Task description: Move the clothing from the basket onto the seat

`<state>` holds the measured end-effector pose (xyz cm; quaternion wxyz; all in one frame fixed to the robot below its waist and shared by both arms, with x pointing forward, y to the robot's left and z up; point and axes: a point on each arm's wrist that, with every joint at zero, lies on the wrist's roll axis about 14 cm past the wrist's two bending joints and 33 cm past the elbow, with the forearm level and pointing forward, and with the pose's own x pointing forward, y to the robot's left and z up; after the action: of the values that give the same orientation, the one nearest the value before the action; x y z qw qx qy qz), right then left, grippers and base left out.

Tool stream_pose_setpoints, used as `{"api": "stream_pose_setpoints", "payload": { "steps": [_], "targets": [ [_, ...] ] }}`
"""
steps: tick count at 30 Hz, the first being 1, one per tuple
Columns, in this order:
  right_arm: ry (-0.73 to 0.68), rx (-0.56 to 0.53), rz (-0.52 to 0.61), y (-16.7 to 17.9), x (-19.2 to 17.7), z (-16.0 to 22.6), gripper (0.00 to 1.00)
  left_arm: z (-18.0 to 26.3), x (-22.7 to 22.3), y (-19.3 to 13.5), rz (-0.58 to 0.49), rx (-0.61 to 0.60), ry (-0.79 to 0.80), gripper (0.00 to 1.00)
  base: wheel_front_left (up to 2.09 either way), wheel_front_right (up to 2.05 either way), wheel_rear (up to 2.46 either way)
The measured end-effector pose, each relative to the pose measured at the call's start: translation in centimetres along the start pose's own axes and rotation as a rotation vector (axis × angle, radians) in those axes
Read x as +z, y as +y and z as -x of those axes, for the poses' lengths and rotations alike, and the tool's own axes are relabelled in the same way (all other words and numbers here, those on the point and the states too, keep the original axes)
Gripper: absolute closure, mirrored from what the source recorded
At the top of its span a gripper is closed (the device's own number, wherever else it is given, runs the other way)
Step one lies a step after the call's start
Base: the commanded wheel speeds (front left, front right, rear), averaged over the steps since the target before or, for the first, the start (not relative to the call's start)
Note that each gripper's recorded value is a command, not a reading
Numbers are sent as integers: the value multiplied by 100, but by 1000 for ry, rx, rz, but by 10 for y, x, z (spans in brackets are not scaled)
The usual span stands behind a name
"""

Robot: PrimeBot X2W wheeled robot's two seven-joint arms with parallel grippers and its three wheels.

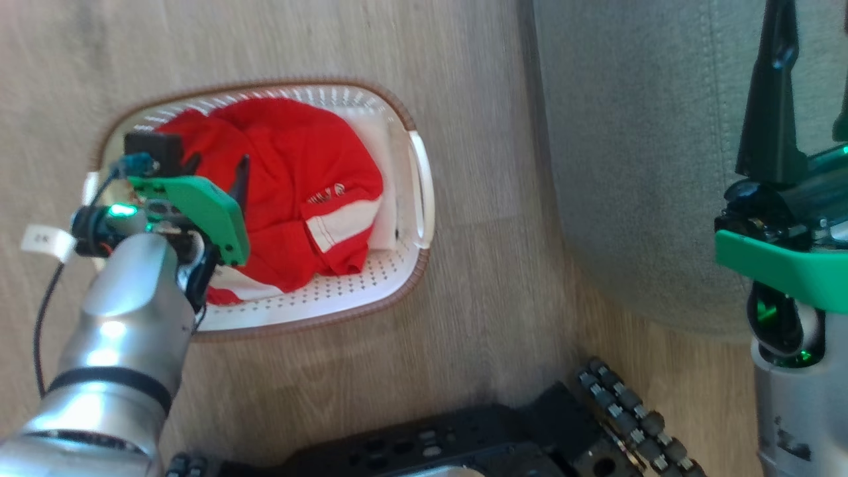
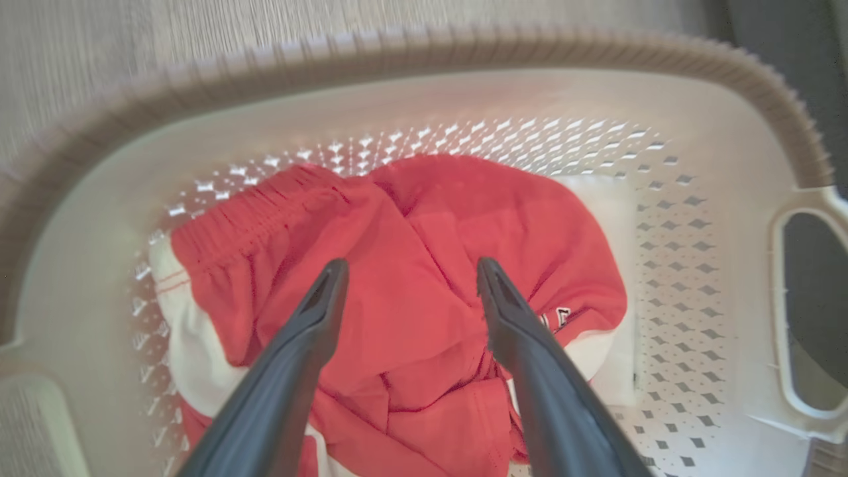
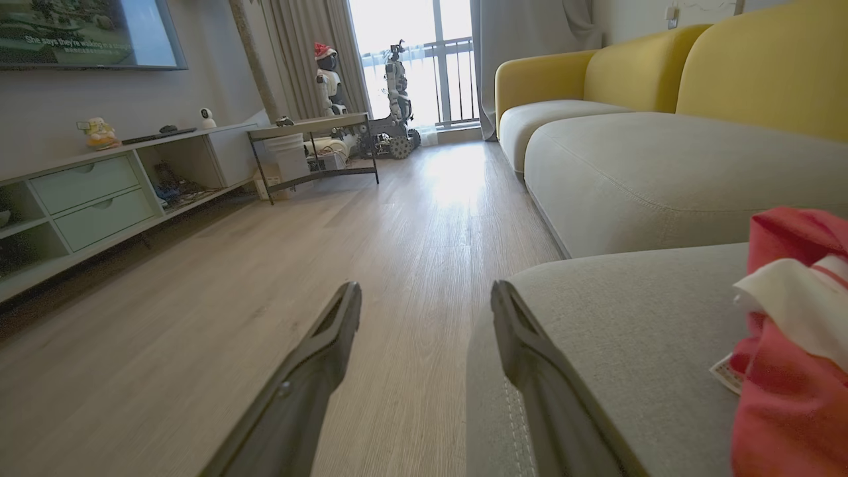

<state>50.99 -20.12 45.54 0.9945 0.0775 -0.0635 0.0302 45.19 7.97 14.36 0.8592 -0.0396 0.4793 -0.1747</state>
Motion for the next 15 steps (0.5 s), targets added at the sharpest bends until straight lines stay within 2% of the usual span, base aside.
{"api": "stream_pose_setpoints", "payload": {
  "steps": [8,15],
  "targets": [
    [16,1,29,-2,-16,-3,0,-31,-41,9,-16,4,179,0,0,0,0],
    [12,10,36,2,-24,-9,0,-46,-76,7,-78,-18,297,0,0,0,0]
  ]
}}
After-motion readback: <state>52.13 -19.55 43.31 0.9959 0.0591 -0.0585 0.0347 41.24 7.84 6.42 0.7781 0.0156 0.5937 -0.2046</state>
